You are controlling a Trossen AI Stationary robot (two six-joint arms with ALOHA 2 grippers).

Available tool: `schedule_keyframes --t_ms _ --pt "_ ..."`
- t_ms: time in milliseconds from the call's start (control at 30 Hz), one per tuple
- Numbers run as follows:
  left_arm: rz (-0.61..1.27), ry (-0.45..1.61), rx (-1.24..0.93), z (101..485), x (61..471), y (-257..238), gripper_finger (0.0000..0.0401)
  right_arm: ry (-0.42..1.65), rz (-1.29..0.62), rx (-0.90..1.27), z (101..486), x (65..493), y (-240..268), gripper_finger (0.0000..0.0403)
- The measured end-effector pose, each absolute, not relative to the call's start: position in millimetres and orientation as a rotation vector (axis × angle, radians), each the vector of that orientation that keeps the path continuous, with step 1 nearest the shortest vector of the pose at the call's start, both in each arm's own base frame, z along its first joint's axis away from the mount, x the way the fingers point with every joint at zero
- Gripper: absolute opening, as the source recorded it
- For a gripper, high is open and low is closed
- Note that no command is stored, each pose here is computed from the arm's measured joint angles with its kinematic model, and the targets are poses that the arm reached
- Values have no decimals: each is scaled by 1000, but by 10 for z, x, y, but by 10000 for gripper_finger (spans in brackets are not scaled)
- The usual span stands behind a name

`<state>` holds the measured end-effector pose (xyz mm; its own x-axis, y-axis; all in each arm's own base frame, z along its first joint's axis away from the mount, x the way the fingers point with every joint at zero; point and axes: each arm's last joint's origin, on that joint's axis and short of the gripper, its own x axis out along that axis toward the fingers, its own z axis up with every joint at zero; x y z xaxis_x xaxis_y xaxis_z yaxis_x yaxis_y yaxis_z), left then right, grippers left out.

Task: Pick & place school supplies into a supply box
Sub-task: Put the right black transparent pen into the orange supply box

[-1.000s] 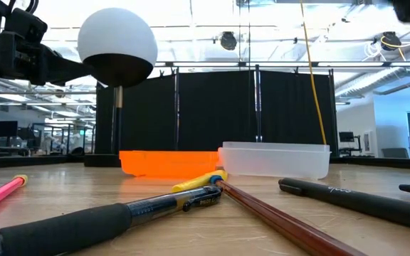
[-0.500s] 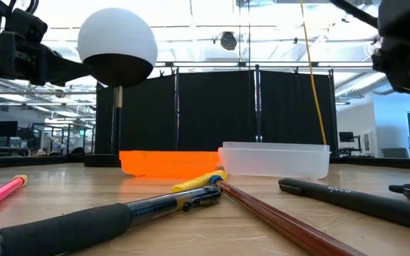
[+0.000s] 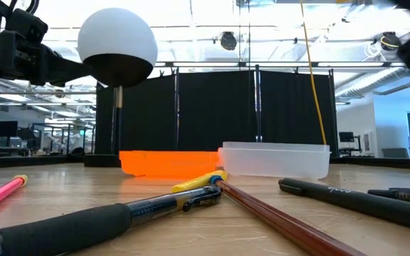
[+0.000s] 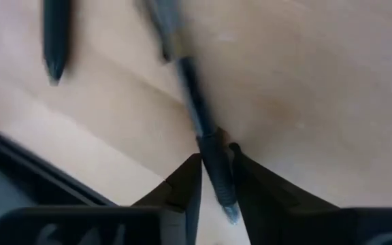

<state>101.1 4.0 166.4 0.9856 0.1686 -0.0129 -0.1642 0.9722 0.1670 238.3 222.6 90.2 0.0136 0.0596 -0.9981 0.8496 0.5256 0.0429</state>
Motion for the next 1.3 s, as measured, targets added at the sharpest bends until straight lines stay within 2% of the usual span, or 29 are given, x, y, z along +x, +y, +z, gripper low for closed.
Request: schedule_keyframes --t_ms 133,267,433,533,800,900,1133,1300 --pt "168 28 155 1663 1011 40 37 1415 -599 652 897 2394 2216 55" --pt "167 35 155 1658 1011 40 37 1414 -542 582 896 2399 2212 41" --pt "167 36 149 1656 1011 40 37 1396 -550 588 893 2403 2212 41" --pt "167 36 139 1656 1011 40 37 1356 -583 603 894 2404 2213 26" --pt "168 35 130 1655 1011 40 37 1071 -674 597 1031 2404 2155 24" --pt "168 36 130 1655 1011 40 37 976 -659 639 1180 2405 2167 24" --pt "167 36 130 1653 1011 40 37 914 -658 733 1334 2413 2147 23" --pt "162 38 130 1651 1011 39 37 854 -582 798 1489 2502 2140 23"
